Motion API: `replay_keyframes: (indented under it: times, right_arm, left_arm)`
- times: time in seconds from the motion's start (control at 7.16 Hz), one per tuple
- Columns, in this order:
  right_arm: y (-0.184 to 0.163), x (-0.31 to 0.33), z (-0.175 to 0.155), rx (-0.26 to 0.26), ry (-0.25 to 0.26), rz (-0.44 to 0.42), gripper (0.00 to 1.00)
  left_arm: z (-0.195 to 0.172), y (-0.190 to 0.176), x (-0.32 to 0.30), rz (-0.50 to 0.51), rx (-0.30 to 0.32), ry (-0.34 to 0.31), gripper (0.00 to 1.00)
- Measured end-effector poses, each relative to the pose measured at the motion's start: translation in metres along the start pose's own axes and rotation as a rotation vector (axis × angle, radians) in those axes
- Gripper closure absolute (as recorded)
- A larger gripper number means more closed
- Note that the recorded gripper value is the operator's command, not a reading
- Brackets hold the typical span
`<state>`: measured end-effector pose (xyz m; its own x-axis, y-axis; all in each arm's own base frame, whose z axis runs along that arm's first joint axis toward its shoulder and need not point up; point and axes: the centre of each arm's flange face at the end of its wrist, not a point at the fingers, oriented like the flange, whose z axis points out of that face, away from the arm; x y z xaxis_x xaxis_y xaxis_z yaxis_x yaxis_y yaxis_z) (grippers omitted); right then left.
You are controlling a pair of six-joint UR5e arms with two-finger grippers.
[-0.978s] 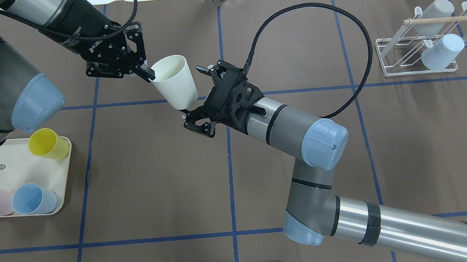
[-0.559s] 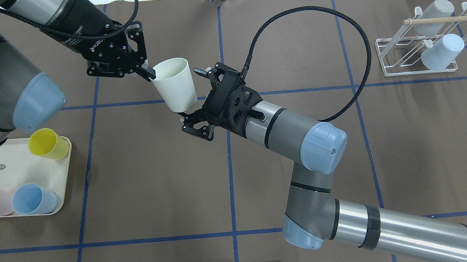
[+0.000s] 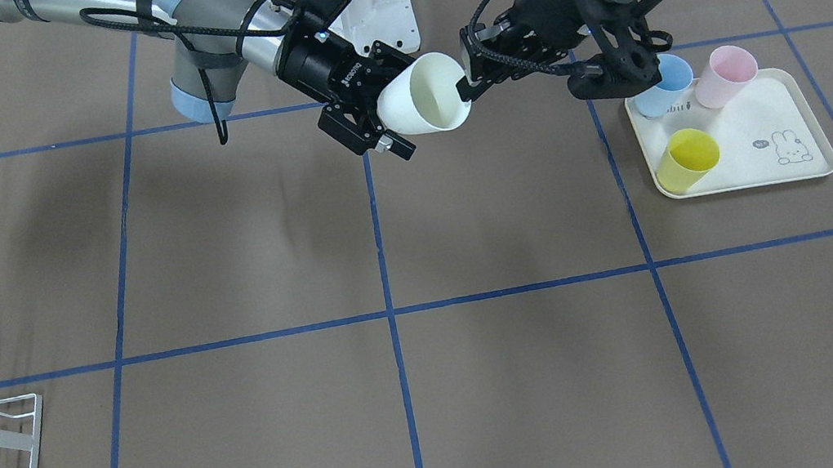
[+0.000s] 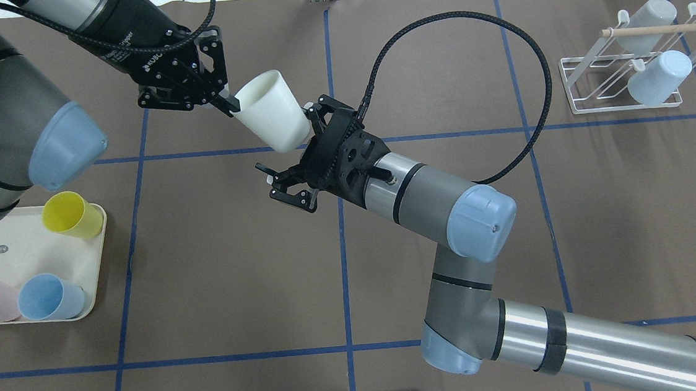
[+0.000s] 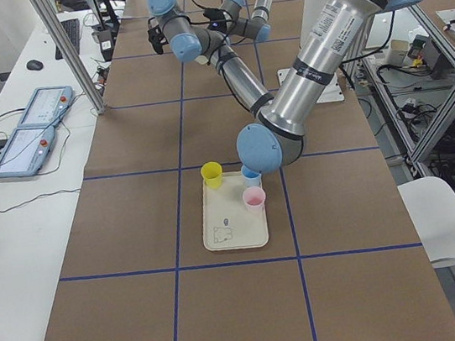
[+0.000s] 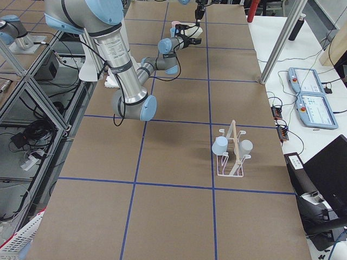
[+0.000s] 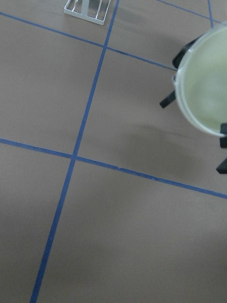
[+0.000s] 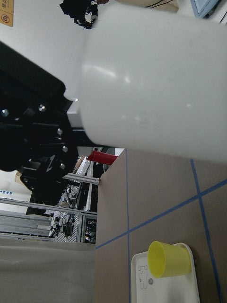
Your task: Transfer IKEA cup to right arm and place on rack
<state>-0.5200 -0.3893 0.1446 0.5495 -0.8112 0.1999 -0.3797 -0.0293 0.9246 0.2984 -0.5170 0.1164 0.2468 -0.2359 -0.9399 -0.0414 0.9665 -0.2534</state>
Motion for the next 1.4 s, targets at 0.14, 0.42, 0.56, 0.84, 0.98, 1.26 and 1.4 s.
replay_keyframes:
  times: [0.14, 0.42, 0.56, 0.84, 0.98, 1.26, 1.4]
  right_arm:
    - [0.000, 0.000, 0.000, 0.000, 0.000, 0.000, 0.02]
    - [-0.002, -0.001, -0.001, 0.003, -0.001, 0.000, 0.01]
    - [-0.006, 0.000, -0.003, 0.012, -0.001, 0.002, 0.01]
    - [-0.015, 0.002, -0.007, 0.030, 0.001, 0.005, 0.01]
    - [-0.016, 0.002, -0.008, 0.032, 0.001, 0.006, 0.01]
    - [-0.016, 0.002, -0.008, 0.031, 0.002, 0.005, 0.20]
    - [-0.016, 0.003, -0.008, 0.029, 0.003, 0.004, 0.24]
  left_arm:
    - [0.000, 0.000, 0.001, 0.001, 0.000, 0.001, 1.00]
    - [0.001, -0.001, 0.001, 0.000, 0.000, -0.001, 1.00]
    - [0.002, -0.003, -0.001, -0.004, -0.001, -0.004, 1.00]
    - [0.004, -0.006, -0.003, -0.009, -0.001, -0.008, 1.00]
    - [0.004, -0.006, -0.003, -0.009, -0.001, -0.008, 1.00]
    - [0.004, -0.006, -0.003, -0.009, -0.001, -0.008, 1.00]
    - [0.004, -0.006, -0.003, -0.009, -0.001, -0.008, 1.00]
